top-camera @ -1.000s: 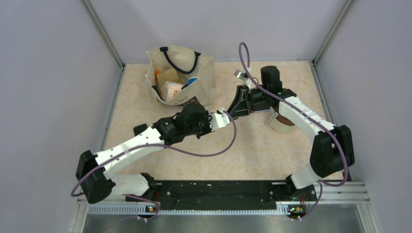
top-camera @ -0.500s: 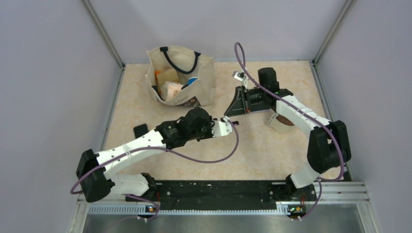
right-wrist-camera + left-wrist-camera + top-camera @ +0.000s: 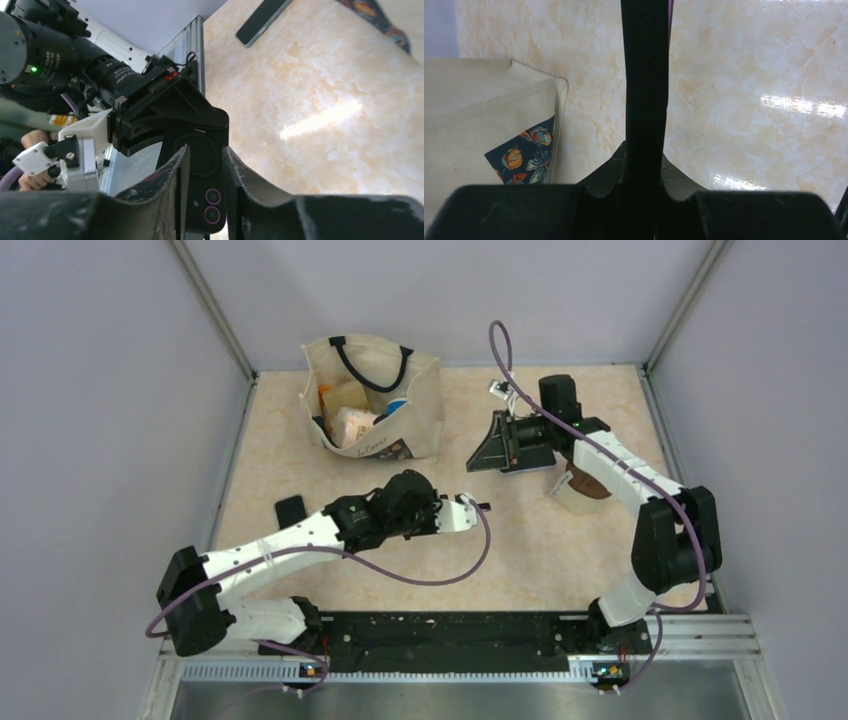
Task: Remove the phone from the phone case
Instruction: Remove the phone case from the phone.
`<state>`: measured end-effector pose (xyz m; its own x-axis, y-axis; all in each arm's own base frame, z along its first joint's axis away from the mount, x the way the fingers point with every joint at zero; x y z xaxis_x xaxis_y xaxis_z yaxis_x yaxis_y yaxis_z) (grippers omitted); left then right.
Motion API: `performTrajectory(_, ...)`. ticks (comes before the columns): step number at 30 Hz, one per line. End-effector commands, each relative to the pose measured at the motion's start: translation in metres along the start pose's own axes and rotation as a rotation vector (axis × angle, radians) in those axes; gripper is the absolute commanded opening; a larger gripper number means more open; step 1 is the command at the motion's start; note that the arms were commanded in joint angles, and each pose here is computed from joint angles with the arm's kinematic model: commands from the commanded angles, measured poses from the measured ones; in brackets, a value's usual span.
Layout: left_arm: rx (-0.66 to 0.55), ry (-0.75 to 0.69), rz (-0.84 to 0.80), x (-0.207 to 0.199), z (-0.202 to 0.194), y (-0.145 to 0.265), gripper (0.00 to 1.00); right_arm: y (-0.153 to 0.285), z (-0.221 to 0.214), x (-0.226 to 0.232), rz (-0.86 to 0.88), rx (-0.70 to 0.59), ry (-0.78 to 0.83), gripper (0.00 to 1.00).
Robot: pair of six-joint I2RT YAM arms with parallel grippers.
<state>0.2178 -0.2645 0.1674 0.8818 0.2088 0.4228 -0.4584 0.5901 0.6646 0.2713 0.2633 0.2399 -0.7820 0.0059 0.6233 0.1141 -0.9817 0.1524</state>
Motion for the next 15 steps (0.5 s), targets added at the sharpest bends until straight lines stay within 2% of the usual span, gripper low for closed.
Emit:
performTrajectory(1,-0.145,0.066,0.085,0.022,0.029,0.018,0.00,0.024,0.041,0.023,-0.065,-0.063,0.192,0.37)
performTrajectory(3,-0.157,0.093,0.076,0.024,0.029,0.021,0.00,0.030,0.045,0.031,-0.086,-0.069,0.228,0.58)
performTrajectory(6,-0.202,0.156,0.020,0.023,0.032,0.028,0.00,0.037,0.047,0.043,-0.114,-0.065,0.301,0.70)
performTrajectory(15,-0.333,0.375,-0.114,0.042,0.040,0.057,0.00,0.052,0.034,0.070,-0.227,-0.057,0.552,0.73)
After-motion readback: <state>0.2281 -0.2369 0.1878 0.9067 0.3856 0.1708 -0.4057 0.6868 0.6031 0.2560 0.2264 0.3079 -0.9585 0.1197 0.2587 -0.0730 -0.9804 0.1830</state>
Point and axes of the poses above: each gripper's point midway between its finger pads, its own y axis back along the fingers, its own x axis along the line the jaws close on, z = x × y, the point moved 1 cm from there along y, back along the fingers, and after that the axes turned 4 degrees about y, right-handed, at the moved point
